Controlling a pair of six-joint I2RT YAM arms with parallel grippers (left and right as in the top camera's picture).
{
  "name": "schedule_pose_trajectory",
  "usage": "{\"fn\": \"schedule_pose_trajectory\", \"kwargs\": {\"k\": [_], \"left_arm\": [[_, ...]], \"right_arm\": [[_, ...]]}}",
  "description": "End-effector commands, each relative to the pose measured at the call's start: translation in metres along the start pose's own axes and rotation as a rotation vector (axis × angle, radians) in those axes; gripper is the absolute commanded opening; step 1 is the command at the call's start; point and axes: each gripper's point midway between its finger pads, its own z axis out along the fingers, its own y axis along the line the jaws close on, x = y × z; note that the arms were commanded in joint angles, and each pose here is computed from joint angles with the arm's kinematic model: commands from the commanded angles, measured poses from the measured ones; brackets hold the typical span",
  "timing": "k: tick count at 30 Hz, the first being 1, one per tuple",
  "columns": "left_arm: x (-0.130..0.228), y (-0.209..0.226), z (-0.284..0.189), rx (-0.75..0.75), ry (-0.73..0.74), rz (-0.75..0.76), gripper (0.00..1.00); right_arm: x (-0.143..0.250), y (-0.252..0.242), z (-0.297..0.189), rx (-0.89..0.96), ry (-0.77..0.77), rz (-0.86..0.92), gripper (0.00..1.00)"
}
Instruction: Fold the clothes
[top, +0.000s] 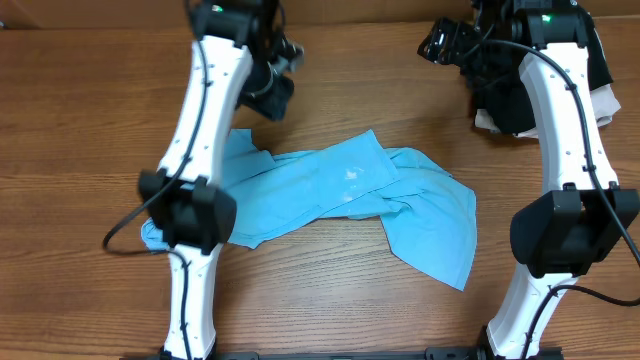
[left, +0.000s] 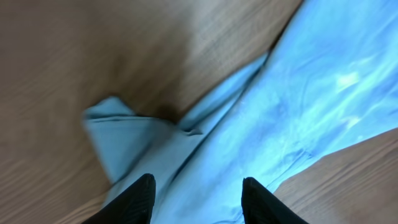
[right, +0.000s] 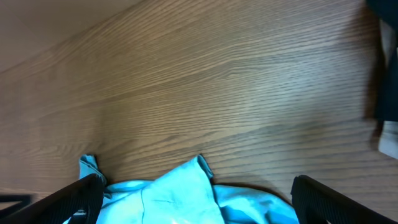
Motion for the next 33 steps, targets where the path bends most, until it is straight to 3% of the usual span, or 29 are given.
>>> {"fn": "schedule_pose_trajectory", "kwargs": {"k": [1, 7, 16, 23, 27, 33], "left_arm": [[0.0, -0.013, 0.025, 0.07, 0.054, 0.054, 0.48], [0.006, -0.011, 0.043, 0.077, 0.108, 0.017, 0.51], [0.034, 0.013, 0.077, -0.049, 0.259, -0.062, 0.52], [0.034, 0.02, 0.09, -0.098, 0.254, -0.181, 0.54], [0.033, 0.02, 0.091, -0.095, 0.249, -0.182, 0.6], [0.036, 0.013, 0.097, -0.089, 0.272, -0.147, 0.61]], "right_arm": [[-0.006, 0.001, -0.019, 0.004, -0.041, -0.04, 1.0], [-0.004, -0.001, -0.018, 0.008, -0.031, -0.056, 1.0], [-0.005, -0.001, -0.017, 0.007, -0.034, -0.057, 1.0], [-0.004, -0.001, -0.017, 0.007, -0.032, -0.057, 1.0], [-0.004, -0.001, -0.017, 0.007, -0.032, -0.056, 1.0], [-0.004, -0.001, -0.017, 0.007, -0.031, -0.057, 1.0]]}}
